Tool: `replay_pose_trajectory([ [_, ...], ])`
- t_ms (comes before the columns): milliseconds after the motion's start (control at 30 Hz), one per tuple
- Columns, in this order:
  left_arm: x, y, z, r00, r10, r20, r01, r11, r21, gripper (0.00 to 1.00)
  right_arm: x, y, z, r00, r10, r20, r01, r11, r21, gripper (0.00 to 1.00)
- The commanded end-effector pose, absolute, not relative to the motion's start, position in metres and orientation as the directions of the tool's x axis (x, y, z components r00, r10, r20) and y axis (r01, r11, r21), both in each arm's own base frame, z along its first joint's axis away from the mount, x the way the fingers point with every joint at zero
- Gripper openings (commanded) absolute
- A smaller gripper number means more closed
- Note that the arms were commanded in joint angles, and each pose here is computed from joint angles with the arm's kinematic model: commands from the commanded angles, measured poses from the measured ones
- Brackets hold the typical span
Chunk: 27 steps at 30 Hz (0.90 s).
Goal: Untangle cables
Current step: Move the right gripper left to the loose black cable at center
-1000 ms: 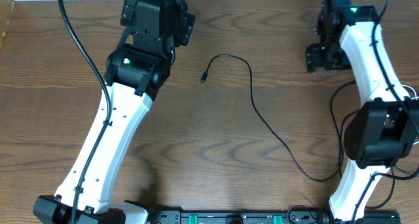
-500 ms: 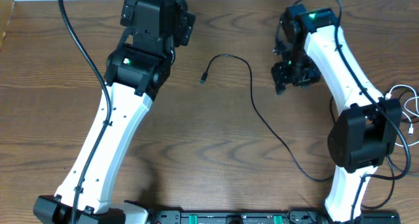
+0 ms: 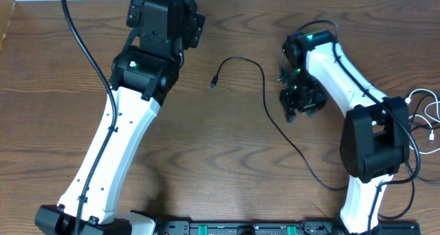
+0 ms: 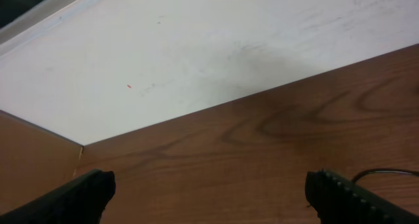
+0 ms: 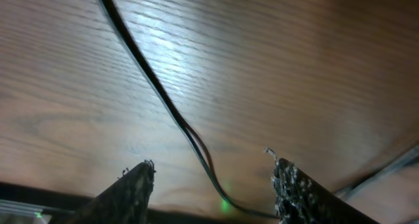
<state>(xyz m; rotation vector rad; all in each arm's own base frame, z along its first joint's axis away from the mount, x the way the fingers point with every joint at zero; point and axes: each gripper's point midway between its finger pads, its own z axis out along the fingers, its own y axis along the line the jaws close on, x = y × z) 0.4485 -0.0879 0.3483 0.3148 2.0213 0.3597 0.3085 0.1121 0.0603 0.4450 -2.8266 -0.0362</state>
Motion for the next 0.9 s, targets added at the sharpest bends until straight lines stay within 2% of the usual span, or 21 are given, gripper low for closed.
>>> replay_pose_trajectory([
  [0,0.444,-0.086,0.362,-0.426,0.355,-0.832,0.052,0.928,0.369,0.98,0.304,0.135,0.052,-0.894,-0.373,0.249,-0.352,0.927,0.127,0.59],
  [67,0.444,-0.086,0.362,-0.426,0.355,-0.832,0.052,0.928,0.369,0.98,0.307,0.142,0.05,-0.892,-0.392,0.222,-0.373,0.919,0.127,0.63],
  [167,0.444,-0.086,0.362,-0.425,0.355,-0.833,0.052,0.928,0.369,0.98,0.315,0.152,0.047,-0.894,-0.412,0.175,-0.394,0.91,0.128,0.74],
  [367,0.444,-0.086,0.363,-0.424,0.354,-0.834,0.051,0.928,0.368,0.98,0.333,0.163,0.04,-0.9,-0.424,0.098,-0.412,0.903,0.126,0.86],
  [667,0.445,-0.086,0.363,-0.42,0.353,-0.836,0.05,0.929,0.367,0.98,0.364,0.176,0.016,-0.912,-0.411,0.0,-0.408,0.905,0.119,0.87],
  [867,0.445,-0.086,0.364,-0.418,0.352,-0.837,0.049,0.929,0.367,0.98,0.384,0.183,0.006,-0.917,-0.394,-0.067,-0.399,0.908,0.126,0.91],
])
